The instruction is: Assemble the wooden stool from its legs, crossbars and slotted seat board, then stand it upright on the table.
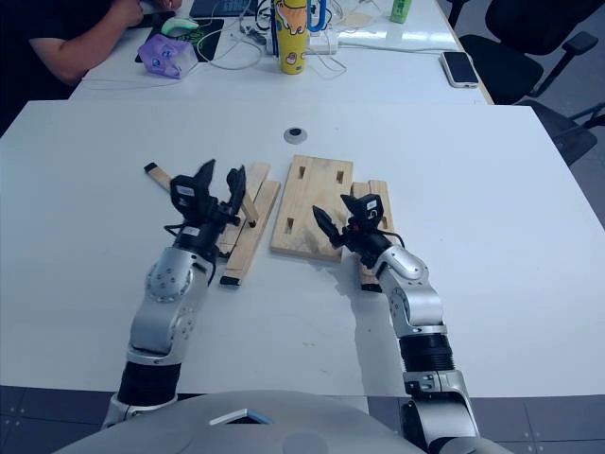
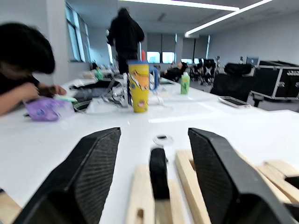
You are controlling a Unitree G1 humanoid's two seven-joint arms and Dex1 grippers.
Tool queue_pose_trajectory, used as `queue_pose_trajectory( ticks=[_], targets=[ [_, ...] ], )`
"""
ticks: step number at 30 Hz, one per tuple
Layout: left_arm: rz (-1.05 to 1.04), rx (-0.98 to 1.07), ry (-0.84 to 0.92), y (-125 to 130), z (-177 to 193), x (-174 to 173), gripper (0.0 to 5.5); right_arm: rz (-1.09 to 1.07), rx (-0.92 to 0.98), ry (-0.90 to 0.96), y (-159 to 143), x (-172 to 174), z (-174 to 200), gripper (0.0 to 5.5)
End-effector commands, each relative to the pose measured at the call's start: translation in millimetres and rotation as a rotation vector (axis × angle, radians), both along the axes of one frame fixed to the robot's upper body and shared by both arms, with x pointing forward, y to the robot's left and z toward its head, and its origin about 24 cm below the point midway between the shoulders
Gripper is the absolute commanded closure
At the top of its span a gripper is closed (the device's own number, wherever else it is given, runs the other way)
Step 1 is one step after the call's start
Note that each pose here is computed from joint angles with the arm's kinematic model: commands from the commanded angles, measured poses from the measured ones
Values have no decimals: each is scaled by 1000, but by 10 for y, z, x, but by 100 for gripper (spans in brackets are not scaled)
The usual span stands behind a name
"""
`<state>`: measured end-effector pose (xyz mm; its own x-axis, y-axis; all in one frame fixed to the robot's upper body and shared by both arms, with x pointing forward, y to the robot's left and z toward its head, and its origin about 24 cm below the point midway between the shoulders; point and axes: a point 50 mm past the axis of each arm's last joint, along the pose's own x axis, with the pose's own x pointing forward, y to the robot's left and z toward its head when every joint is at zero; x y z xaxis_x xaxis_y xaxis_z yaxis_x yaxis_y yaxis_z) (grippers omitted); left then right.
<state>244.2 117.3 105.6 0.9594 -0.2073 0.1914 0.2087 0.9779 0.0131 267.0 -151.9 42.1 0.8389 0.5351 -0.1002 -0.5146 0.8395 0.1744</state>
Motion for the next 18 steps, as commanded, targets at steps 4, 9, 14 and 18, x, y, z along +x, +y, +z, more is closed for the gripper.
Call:
queue_pose_trajectory(
  ticks=[4, 9, 14, 18],
  targets=[
    [-24, -29, -89, 17, 205, 108, 285, -12, -1, -3, 47, 40, -37, 167],
    [-26, -44, -177, 71, 495, 294, 339, -24, -4, -6, 47, 69, -51, 167],
    [-103, -32, -213, 10, 755, 501, 417, -27, -1, -13, 67, 82, -47, 167],
    [-185, -45, -158, -100, 763, 633, 465, -18, 0, -16, 112, 101, -46, 167]
  ],
)
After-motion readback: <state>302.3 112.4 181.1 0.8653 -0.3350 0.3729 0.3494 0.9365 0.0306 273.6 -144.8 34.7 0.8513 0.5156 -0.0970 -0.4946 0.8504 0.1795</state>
